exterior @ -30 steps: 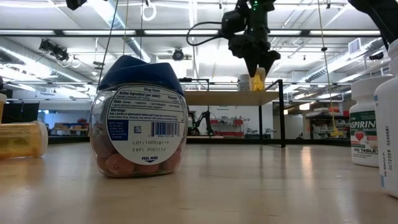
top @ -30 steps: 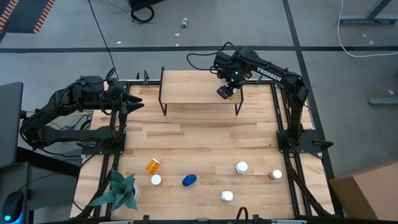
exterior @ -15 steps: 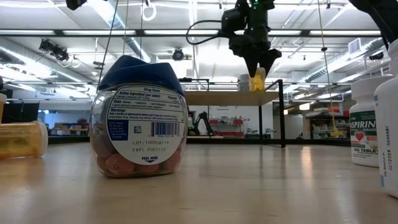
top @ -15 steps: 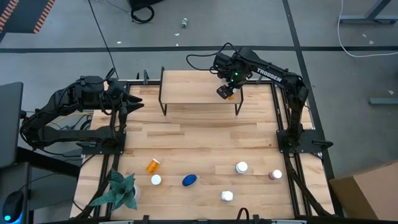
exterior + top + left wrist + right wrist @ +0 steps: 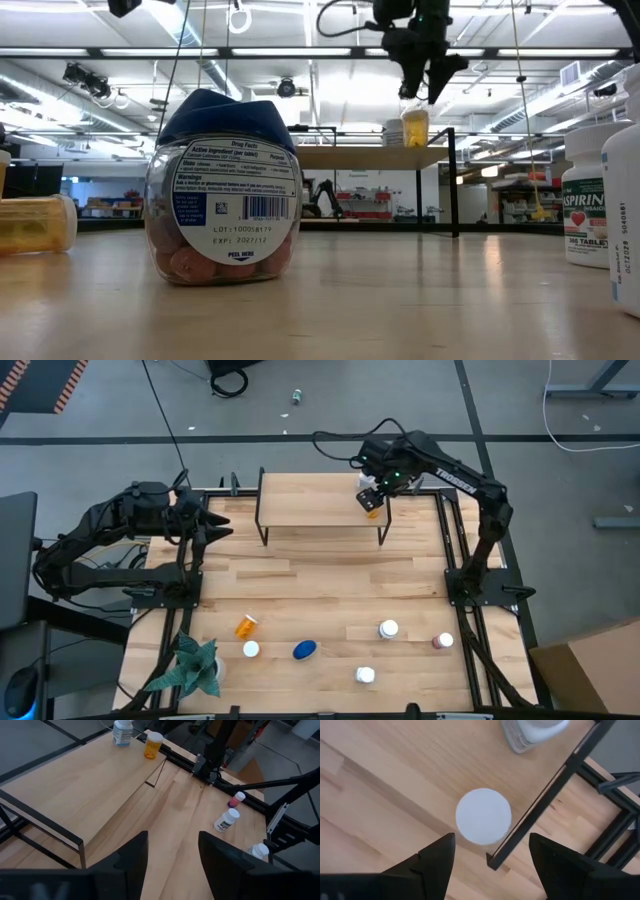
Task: Pick and place medicine bottles onto shelf by color
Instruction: Put the top orange pill bottle on the shelf
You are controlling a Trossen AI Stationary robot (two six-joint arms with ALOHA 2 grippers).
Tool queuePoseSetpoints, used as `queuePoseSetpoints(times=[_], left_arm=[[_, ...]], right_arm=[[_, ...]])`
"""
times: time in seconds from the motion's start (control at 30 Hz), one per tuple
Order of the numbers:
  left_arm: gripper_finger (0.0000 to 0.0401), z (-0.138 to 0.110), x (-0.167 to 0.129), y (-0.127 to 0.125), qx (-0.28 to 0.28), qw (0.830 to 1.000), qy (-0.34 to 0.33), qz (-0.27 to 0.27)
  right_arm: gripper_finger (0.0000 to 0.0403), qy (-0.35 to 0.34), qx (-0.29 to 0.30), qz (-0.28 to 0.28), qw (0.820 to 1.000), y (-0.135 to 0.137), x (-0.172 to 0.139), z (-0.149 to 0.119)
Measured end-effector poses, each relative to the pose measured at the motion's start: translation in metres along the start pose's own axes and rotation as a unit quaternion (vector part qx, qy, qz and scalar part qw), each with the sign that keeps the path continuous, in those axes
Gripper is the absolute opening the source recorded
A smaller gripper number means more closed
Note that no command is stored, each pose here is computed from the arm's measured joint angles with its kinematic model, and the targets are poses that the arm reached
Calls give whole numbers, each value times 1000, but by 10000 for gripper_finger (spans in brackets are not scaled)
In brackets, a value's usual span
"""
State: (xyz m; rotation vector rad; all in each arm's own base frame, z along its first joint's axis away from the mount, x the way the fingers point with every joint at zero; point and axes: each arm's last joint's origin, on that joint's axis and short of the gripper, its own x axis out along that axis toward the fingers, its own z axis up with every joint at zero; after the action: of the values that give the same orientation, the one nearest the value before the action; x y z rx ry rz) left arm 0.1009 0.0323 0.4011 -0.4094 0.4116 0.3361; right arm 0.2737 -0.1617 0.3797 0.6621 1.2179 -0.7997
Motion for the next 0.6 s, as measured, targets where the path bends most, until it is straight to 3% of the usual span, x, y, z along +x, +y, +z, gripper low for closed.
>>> queuePoseSetpoints(times=[0.37, 0.5, 0.6], left_arm=[[180, 0, 0, 0, 17, 1000, 0, 0], [182, 0, 0, 0, 14, 1000, 0, 0], [181, 0, 0, 0, 13, 1000, 0, 0]], right_arm=[[247, -19, 2, 11, 1000, 0, -5, 0], [211, -45, -12, 24, 999, 5, -4, 5], [162, -41, -24, 26, 999, 6, -4, 4]])
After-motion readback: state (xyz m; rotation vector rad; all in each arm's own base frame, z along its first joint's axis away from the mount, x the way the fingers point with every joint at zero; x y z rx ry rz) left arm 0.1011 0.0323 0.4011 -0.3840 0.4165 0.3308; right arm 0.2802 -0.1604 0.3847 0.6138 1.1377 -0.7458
